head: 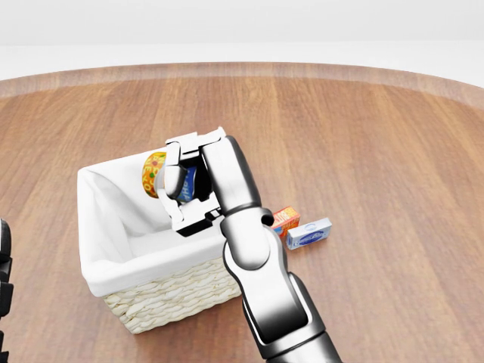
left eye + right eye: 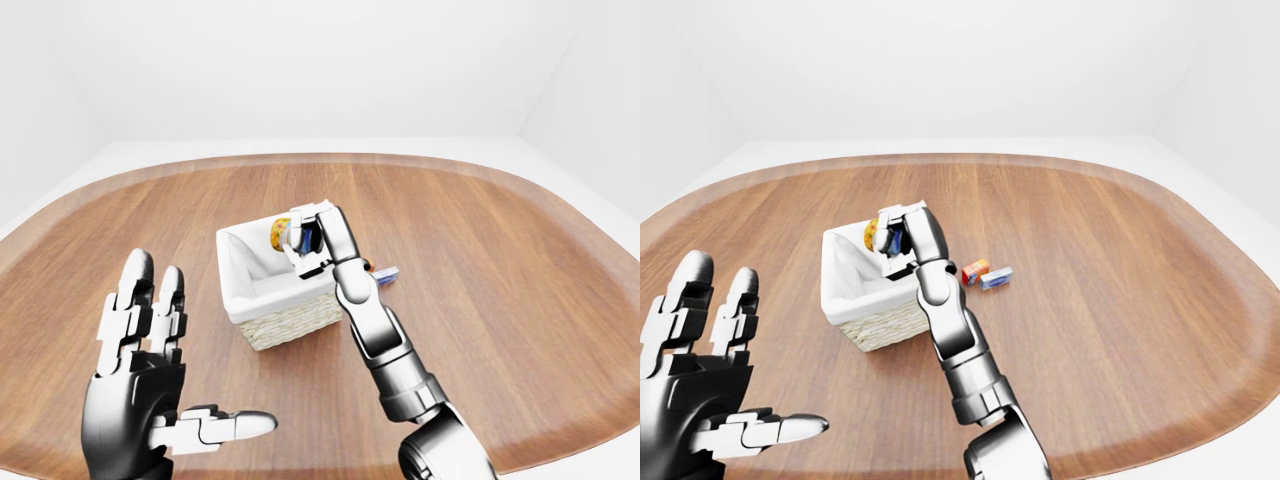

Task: Pick up the alphabet soup and put it in the basket.

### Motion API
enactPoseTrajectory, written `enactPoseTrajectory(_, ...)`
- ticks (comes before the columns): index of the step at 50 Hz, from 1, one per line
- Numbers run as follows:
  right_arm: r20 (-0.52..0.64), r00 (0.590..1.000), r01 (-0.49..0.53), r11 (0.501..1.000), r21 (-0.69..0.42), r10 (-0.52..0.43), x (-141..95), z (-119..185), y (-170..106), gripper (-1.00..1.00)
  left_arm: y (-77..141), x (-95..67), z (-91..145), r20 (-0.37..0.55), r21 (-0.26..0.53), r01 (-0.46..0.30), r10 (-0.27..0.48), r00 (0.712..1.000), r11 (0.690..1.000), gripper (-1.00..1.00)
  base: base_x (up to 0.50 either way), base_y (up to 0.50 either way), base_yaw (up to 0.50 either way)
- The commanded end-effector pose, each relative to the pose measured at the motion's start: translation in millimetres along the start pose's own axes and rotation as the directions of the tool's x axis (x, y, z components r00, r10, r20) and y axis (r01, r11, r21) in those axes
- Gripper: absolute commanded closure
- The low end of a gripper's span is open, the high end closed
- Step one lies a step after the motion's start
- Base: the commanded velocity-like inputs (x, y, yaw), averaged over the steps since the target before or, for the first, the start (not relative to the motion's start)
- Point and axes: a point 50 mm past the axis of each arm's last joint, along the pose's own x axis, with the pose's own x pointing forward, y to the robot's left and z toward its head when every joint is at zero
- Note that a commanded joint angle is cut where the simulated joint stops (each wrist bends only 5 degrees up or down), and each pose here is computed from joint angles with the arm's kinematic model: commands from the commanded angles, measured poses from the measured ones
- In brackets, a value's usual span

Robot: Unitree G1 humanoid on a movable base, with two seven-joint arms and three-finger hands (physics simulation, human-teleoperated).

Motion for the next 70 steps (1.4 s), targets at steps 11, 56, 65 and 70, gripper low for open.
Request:
enactPoseTrajectory(11,-0.111,0.994,-0.011,1.0,-0.015,0.01,7.9,-19.5,17.9,1.0,1.2,-1.3,2.4,0.006,-0.003,0.0,0.001,1.0,1.0,-1.0,0.0,0.0,0.0)
enactPoseTrajectory(56,-0.095,0.995,-0.032,0.998,-0.054,0.027,3.5,-14.3,33.8,0.76,2.6,-3.3,5.9,0.013,-0.009,-0.002,0.002,1.0,1.0,-1.0,0.0,0.0,0.0)
enactPoseTrajectory(65,-0.093,0.995,-0.038,0.998,-0.057,0.033,2.4,-14.0,36.1,-1.0,2.7,-3.6,6.6,0.014,-0.01,-0.002,0.003,1.0,1.0,-1.0,0.0,0.0,0.0)
enactPoseTrajectory(70,-0.091,0.995,-0.043,0.997,-0.063,0.037,1.4,-13.5,37.7,-1.0,3.2,-3.1,6.4,0.014,-0.012,-0.003,0.003,1.0,1.0,-1.0,0.0,0.0,0.0)
